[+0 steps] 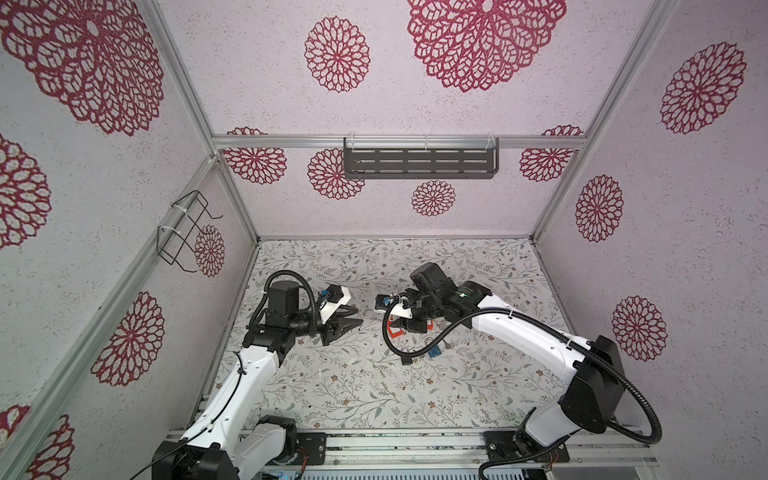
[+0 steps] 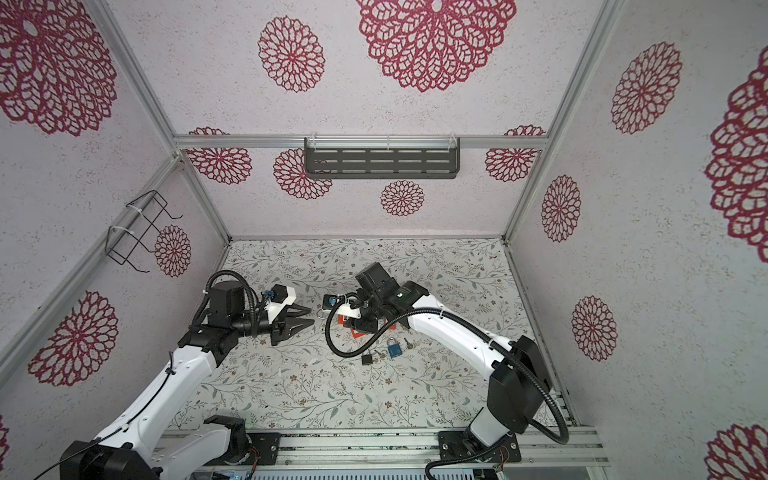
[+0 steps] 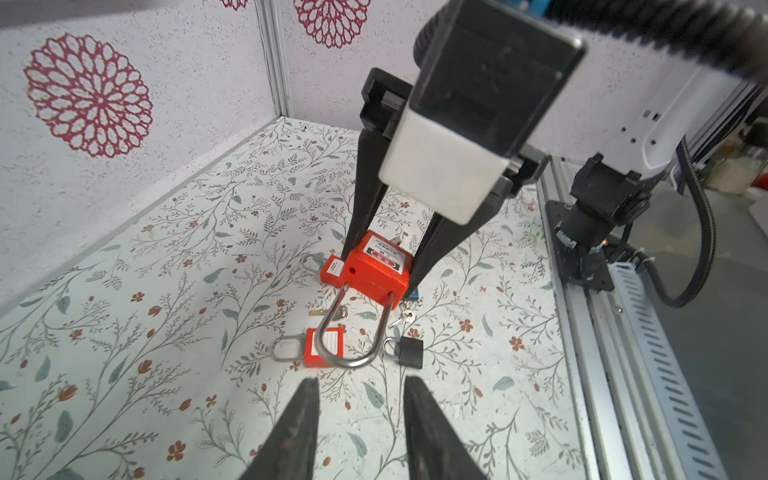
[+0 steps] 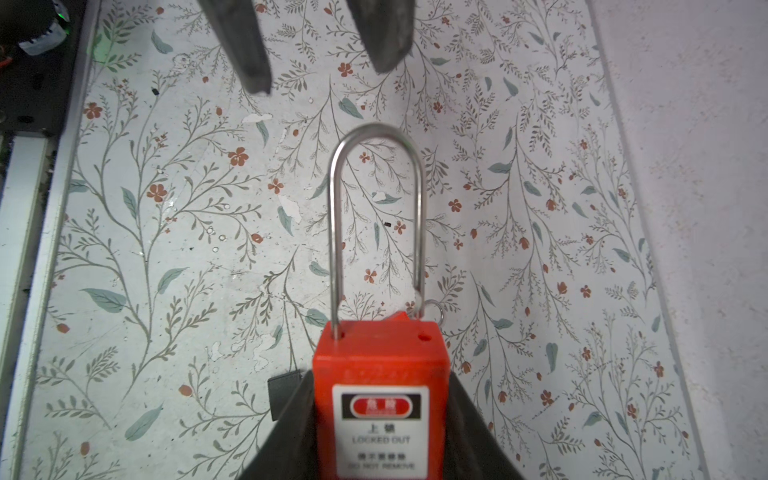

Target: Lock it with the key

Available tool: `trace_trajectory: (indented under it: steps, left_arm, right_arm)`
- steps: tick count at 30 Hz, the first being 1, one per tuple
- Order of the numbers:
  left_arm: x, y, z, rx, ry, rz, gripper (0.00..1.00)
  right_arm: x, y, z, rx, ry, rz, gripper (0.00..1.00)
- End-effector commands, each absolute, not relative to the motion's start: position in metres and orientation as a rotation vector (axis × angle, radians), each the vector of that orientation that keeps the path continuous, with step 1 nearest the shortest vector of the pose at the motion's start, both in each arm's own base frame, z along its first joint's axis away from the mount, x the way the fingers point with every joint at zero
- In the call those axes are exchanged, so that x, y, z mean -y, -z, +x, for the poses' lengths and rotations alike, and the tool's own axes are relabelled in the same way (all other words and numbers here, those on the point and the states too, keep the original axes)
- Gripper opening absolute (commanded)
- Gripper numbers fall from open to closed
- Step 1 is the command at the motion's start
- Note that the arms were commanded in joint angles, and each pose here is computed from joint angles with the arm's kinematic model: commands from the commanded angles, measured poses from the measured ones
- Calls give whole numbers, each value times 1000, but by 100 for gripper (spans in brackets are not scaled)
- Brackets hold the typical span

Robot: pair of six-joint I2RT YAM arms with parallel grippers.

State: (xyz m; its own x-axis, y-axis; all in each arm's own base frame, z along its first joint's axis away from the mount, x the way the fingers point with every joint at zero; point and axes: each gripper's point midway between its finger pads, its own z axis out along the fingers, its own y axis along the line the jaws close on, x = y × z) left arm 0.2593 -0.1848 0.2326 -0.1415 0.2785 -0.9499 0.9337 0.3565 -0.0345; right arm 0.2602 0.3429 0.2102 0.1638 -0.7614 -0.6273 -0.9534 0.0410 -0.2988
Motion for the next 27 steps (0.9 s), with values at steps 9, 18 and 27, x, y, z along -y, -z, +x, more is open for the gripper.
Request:
trace_trajectory:
  steps: [9,18,27]
  left_arm:
    - [195,-245,274,-1733,1042,925,30]
    - [206,-248,278,-1744,1173,875,26]
    - [212,-241,280,-1782,1154,884,22]
  right_arm:
    - [-339,-244,276,-1508,-228,-1659,15]
    - [-337,-242,278,-1489,-185,-1655,15]
    - [-338,-243,275,-1464,-174,-1663,14]
